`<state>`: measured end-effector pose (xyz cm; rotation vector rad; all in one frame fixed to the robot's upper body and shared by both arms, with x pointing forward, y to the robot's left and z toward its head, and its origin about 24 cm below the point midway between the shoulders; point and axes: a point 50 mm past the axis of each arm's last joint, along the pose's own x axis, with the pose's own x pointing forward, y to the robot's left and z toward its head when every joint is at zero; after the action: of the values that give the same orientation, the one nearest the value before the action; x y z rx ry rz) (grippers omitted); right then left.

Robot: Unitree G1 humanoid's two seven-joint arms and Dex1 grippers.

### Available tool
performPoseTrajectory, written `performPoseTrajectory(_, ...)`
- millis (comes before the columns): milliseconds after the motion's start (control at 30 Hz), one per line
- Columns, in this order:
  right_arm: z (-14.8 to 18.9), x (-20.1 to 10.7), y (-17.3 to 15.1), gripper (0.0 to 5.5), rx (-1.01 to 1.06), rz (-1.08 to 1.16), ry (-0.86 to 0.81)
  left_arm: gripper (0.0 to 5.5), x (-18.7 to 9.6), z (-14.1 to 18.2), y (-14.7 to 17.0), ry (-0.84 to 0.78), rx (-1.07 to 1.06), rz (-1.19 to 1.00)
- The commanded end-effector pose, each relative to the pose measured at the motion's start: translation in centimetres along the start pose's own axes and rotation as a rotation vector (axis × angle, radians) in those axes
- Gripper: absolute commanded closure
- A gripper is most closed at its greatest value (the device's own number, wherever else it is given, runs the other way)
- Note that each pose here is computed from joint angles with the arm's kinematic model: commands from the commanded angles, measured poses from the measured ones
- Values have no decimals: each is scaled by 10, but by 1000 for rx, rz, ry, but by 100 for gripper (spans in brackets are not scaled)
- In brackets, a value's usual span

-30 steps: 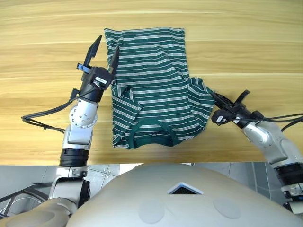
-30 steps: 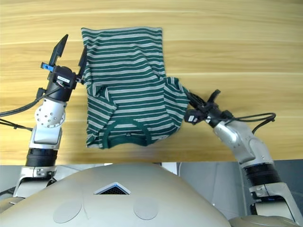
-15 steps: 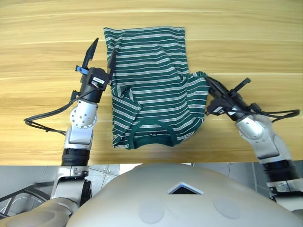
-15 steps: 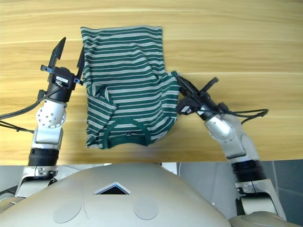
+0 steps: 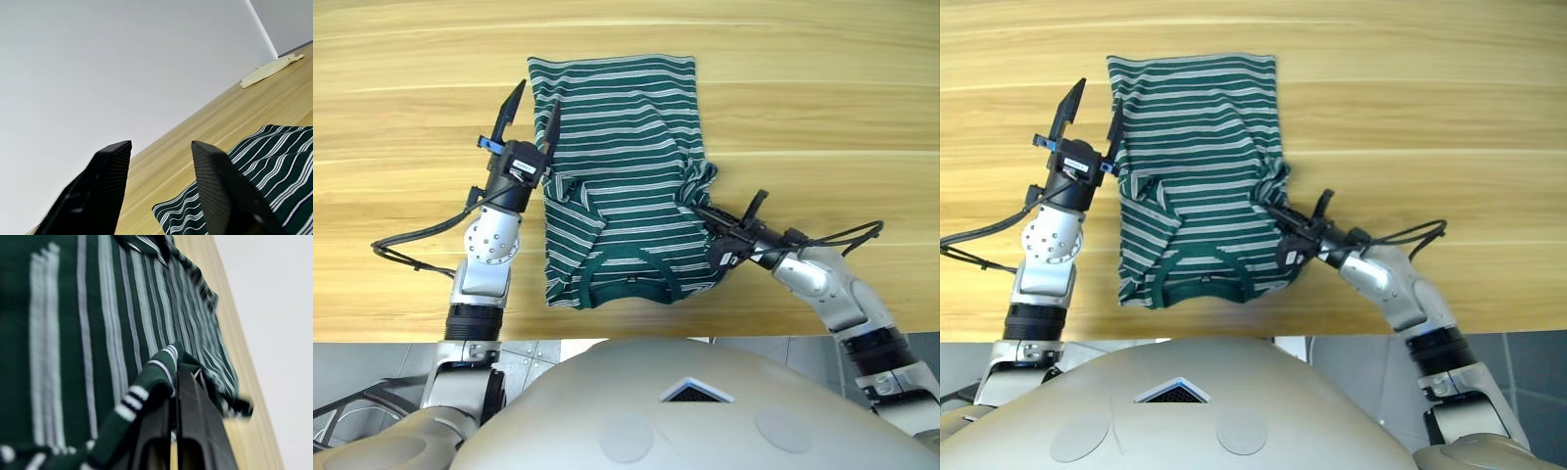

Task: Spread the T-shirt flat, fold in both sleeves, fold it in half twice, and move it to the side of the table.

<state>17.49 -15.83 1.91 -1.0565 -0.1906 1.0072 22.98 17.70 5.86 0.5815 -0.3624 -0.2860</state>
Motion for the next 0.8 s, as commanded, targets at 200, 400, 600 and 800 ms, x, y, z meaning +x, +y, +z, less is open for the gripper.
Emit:
performPoseTrajectory(200, -2, 9, 5, 465, -30, 66, -14, 321, 3, -2, 1, -8, 10, -10)
performPoseTrajectory(400, 6, 11, -9, 369, -21, -7, -74, 321, 3, -3, 4, -4, 9, 5)
performPoseTrajectory(600, 3, -16, -47, 369, 71, -168, -93, 321, 3, -5, 4, 6, -1, 10)
performPoseTrajectory(800, -29, -54, -56, 369, 110, -280, 101, 321, 0, -7, 3, 23, -7, 18)
